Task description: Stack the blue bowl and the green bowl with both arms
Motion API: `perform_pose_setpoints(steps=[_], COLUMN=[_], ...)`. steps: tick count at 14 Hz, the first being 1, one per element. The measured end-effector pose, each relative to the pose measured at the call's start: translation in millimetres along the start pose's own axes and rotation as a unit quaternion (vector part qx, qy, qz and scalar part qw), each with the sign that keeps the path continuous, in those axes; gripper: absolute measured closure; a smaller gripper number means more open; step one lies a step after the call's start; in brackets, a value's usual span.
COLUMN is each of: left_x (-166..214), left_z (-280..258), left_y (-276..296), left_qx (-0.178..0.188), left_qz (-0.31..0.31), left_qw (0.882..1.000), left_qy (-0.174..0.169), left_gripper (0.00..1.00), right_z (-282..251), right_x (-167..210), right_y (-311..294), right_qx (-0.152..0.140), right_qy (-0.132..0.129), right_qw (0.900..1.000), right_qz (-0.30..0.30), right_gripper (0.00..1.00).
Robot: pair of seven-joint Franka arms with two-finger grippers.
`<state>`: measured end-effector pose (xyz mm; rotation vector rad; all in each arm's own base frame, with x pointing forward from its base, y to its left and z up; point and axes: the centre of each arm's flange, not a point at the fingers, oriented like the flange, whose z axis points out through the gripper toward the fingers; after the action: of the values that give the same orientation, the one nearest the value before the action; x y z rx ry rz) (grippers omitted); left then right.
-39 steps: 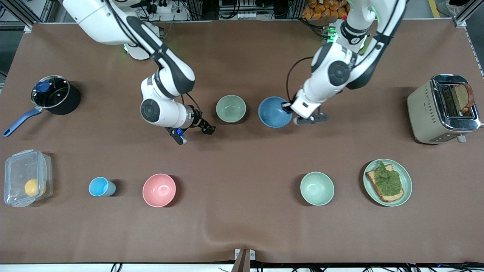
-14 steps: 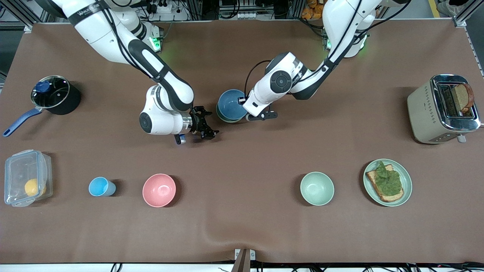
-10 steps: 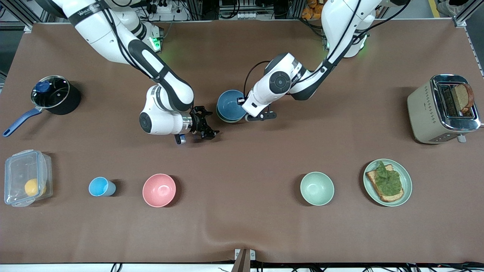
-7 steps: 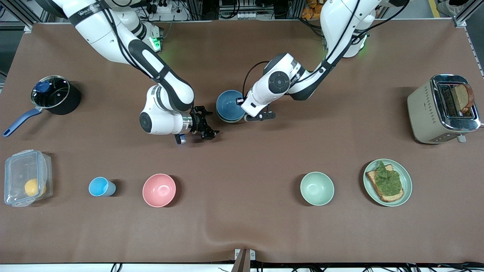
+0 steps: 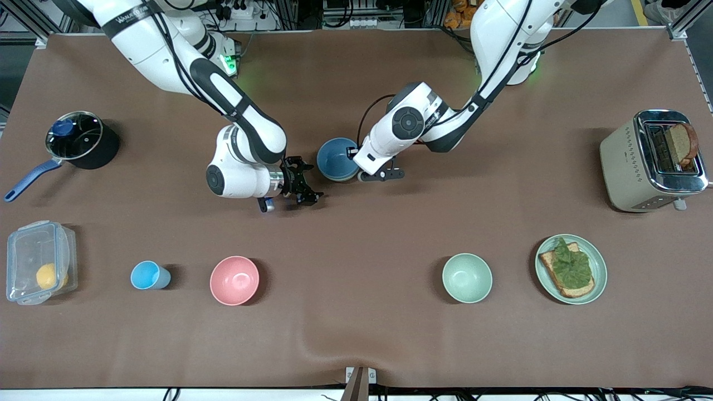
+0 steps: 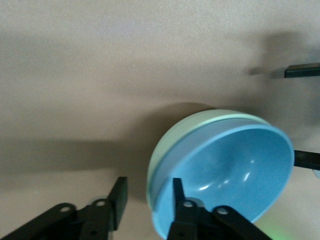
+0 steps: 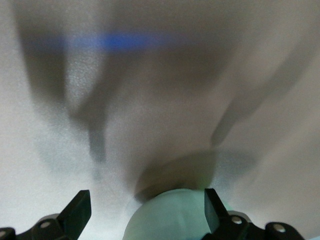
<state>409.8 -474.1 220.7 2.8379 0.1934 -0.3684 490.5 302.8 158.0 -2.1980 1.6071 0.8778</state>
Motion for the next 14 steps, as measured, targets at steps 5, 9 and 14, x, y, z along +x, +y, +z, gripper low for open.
perform_pose_setpoints(steps=[5,9,14], left_x=[9.8,40.3,114.7], left_z=[-15.4,-85.9,-208.6], left_y=[1.5,-14.6,-72.0], left_qx=[0.002,0.045,0.104], left_qz=[-0.001,-0.012,-0.064], left_qw=[1.000,0.999,0.992], left_qy=[0.008,0.012,0.029], left_gripper=[0.01,0.00,0.00], right_z=[1.4,-2.4,-67.8], right_x=[1.1,9.4,50.5], right_y=[0.6,1.2,-9.4], right_qx=[0.000,-0.017,-0.122], right_qy=[0.001,-0.003,-0.033], right_qw=[1.000,1.000,0.990], right_qz=[0.001,-0.019,-0.064], right_gripper=[0.00,0.00,0.00])
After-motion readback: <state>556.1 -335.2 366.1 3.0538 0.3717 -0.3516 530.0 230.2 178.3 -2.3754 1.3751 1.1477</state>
